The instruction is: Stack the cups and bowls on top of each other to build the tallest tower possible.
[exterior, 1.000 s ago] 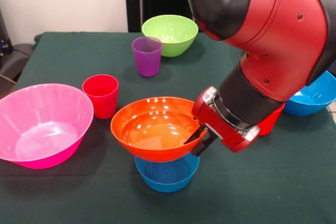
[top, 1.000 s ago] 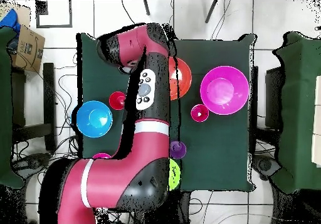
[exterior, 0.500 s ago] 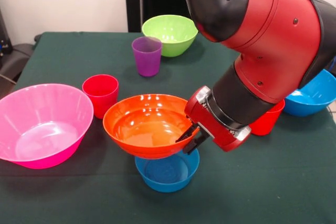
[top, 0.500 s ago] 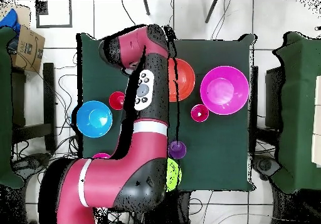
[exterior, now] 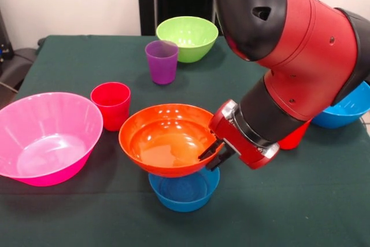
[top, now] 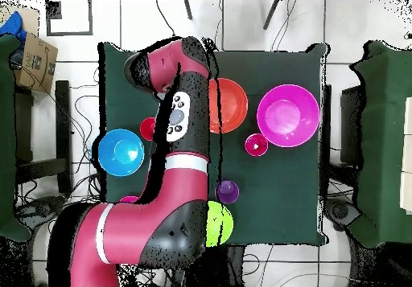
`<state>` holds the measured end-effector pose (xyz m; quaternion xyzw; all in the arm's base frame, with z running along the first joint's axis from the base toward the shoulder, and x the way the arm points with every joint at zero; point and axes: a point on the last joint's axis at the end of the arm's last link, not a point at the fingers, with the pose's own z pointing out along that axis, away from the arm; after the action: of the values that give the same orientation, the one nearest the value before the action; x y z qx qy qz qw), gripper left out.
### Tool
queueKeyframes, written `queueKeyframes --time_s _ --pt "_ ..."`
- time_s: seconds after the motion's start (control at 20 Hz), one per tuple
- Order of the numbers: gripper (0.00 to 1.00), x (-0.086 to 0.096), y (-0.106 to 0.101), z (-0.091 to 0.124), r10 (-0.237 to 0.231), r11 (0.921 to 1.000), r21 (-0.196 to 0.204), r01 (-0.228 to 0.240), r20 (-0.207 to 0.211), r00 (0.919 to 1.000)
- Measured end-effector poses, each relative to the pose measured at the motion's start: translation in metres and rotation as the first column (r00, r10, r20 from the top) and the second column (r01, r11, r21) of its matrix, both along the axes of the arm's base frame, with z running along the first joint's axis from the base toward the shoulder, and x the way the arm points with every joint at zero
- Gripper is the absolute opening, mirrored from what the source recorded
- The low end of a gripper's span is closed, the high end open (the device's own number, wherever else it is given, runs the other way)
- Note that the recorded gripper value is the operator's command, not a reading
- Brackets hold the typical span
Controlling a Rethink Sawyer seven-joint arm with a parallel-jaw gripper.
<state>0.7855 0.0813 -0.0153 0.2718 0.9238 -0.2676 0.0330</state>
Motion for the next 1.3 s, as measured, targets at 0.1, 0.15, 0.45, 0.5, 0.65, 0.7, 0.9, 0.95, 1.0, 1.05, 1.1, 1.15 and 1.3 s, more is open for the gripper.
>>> queueKeyframes --time_s 0.1,0.15,0.45,0.5,0.65,0.7,0.9,0.95,1.0,1.05,1.1,1.15,1.3 --pt "0.0 0.0 0.001 0.0 0.002 1.0 0.0 -0.002 -0.001 1.0" --pt "0.0 0.0 0.002 0.0 0.002 1.0 0.0 -0.002 0.0 1.0" --pt "0.0 0.0 0.002 0.0 0.001 1.0 0.002 -0.001 0.0 1.0" --pt "0.0 0.0 0.002 0.0 0.001 1.0 0.002 -0.001 0.0 1.0" --pt "0.0 0.002 0.004 0.001 -0.003 0.9999 0.011 0.002 0.005 1.0" --pt "0.0 0.003 0.005 0.002 -0.003 0.9999 0.014 0.003 0.009 1.0" --pt "0.0 0.013 0.01 0.008 -0.002 0.9997 0.025 0.001 0.035 0.9994" --pt "0.0 0.016 0.011 0.01 -0.002 0.9996 0.028 0.001 0.041 0.9992" --pt "0.0 0.018 0.012 0.011 -0.002 0.9995 0.03 0.001 0.047 0.9989" --pt "0.0 0.022 0.014 0.013 -0.003 0.9995 0.033 0.001 0.055 0.9985" --pt "0.0 0.024 0.015 0.014 -0.003 0.9994 0.034 0.001 0.058 0.9983" --pt "0.0 0.026 0.016 0.015 -0.005 0.9994 0.034 0.003 0.061 0.9982" --pt "0.0 0.034 0.02 0.018 -0.015 0.9991 0.042 0.012 0.067 0.9977"
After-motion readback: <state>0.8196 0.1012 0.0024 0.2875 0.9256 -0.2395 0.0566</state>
